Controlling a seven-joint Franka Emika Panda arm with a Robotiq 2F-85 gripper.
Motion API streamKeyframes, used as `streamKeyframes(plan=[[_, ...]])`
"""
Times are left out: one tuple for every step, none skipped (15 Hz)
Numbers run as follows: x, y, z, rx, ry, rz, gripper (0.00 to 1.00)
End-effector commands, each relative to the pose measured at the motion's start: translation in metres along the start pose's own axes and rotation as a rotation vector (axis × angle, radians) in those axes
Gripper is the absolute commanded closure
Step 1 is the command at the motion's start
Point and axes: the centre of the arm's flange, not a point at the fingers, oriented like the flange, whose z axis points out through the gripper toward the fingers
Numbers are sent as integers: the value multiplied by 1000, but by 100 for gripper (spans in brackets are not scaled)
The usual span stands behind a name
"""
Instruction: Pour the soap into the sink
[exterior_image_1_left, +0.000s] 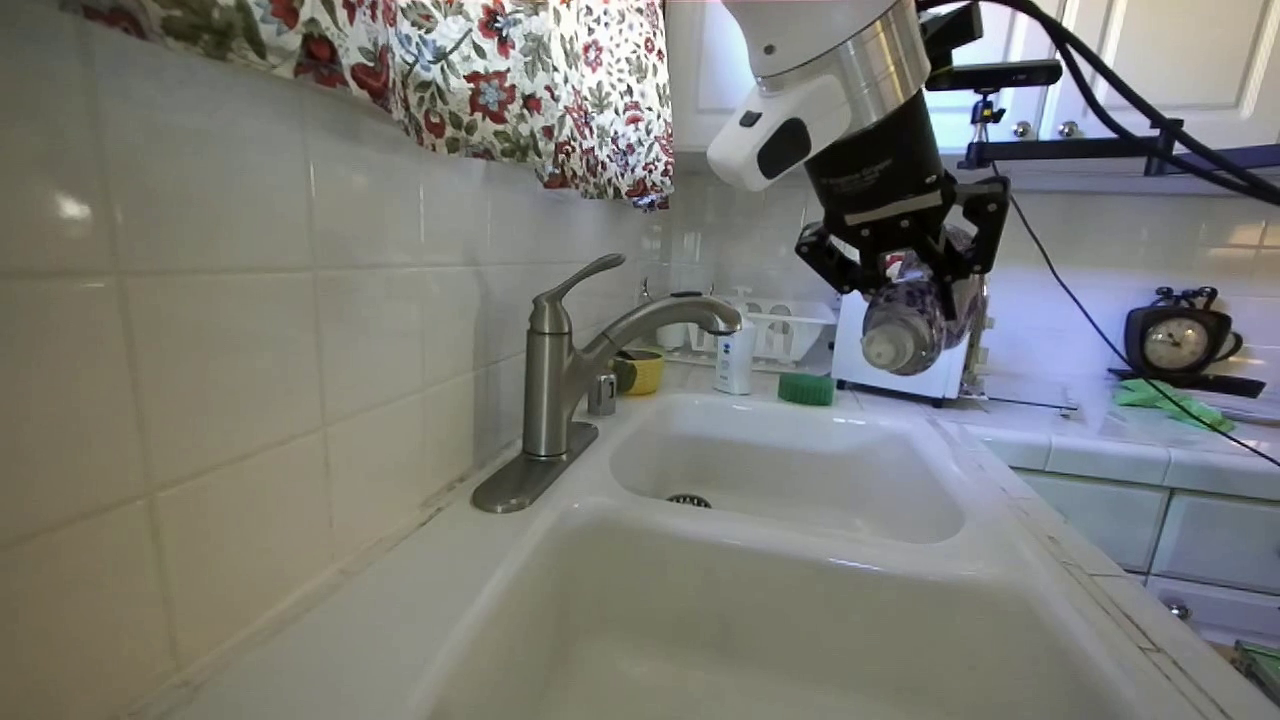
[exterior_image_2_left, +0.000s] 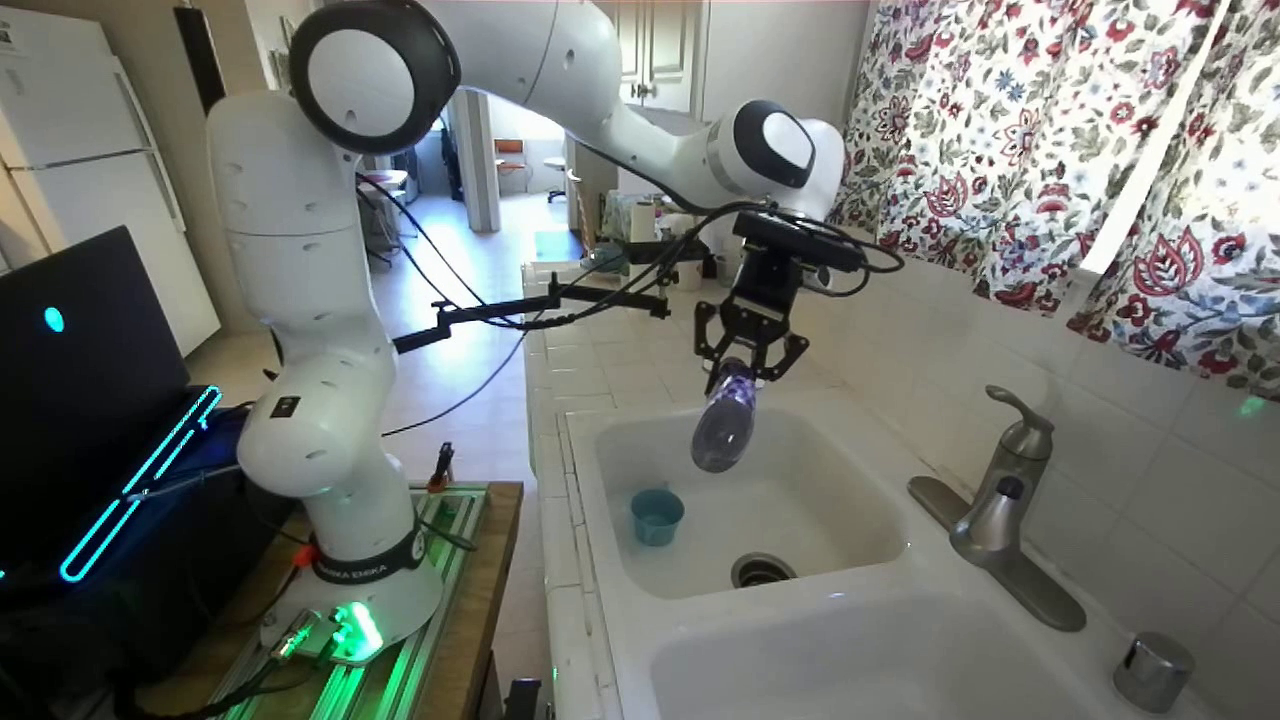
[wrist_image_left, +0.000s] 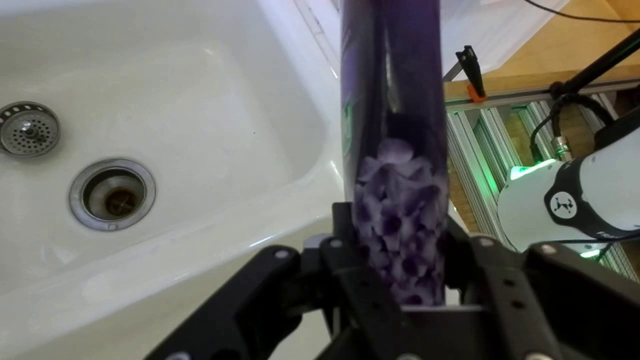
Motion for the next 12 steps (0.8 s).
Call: streamKeyframes(plan=[[-2,7,-14,-9,-79,-39,85],[-2,7,-15,-10,-89,-44,85],[-1,8,-15,-13,-93,-48,85],[0,9,-16,-16,-90,-50,85],[1,10,-16,-17,-92,-52,85],[2,11,-17,-18,-84,-46,85],[3,12,-17,-16,-72,-38,85],[3,12,-17,-18,-75,-39,85],[4,13,-17,-17,-74,-40,85],[4,14,-17,-15,-74,-39,85],[5,15,-18,-17,-73,-38,85],[5,16,-18,-17,-74,-39,85]])
